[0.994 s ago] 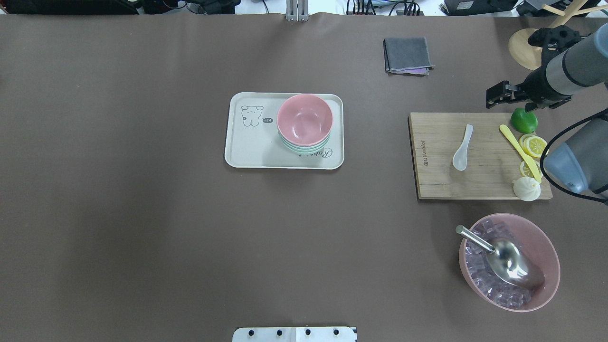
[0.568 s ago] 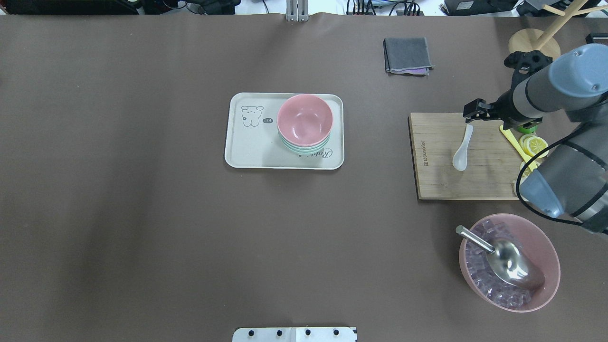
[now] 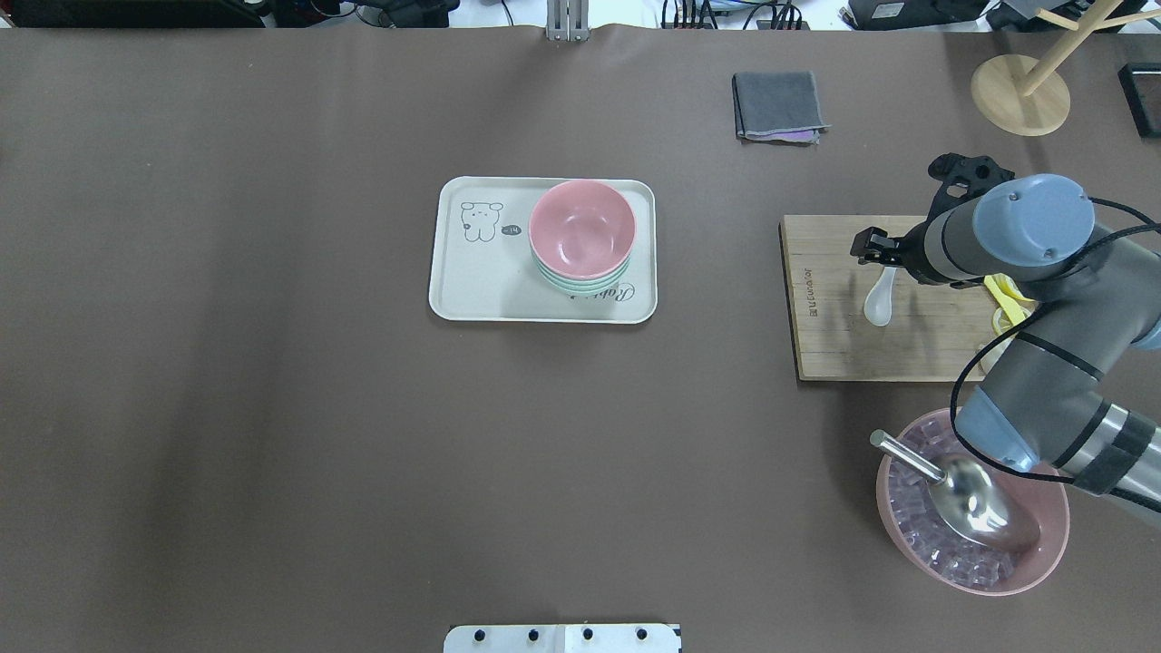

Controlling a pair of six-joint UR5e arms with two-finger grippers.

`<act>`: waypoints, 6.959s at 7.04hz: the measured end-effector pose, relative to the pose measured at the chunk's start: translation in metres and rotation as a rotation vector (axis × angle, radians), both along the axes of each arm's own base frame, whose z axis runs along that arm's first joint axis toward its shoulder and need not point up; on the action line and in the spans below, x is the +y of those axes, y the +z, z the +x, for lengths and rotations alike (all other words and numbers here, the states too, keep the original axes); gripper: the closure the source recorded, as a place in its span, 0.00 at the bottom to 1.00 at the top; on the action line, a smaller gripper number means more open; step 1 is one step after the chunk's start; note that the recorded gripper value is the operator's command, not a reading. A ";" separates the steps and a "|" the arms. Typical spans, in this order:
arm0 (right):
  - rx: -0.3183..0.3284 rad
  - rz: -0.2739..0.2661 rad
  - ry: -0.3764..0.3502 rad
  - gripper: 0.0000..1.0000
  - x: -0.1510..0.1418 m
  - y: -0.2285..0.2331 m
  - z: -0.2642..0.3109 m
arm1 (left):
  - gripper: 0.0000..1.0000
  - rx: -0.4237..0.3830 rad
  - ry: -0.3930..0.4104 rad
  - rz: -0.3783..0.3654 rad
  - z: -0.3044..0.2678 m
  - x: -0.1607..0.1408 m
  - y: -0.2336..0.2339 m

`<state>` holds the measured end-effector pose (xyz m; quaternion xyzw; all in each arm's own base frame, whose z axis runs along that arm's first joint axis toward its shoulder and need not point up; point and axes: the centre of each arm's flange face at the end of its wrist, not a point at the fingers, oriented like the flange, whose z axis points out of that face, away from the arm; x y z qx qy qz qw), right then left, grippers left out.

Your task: Stack pink bowl on green and place spoon

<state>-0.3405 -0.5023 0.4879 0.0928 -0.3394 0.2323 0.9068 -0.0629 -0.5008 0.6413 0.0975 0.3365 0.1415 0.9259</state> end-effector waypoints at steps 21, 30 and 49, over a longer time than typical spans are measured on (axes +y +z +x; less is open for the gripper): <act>0.040 0.090 0.109 1.00 -0.014 -0.328 -0.239 | 0.02 0.001 0.004 -0.030 0.002 0.003 0.018; 0.079 0.127 0.080 0.00 -0.046 -0.313 -0.202 | 0.02 0.107 -0.022 0.002 0.010 -0.004 0.045; -0.011 0.065 -0.589 0.00 0.066 0.190 0.380 | 0.02 0.131 -0.116 -0.206 0.010 0.017 -0.019</act>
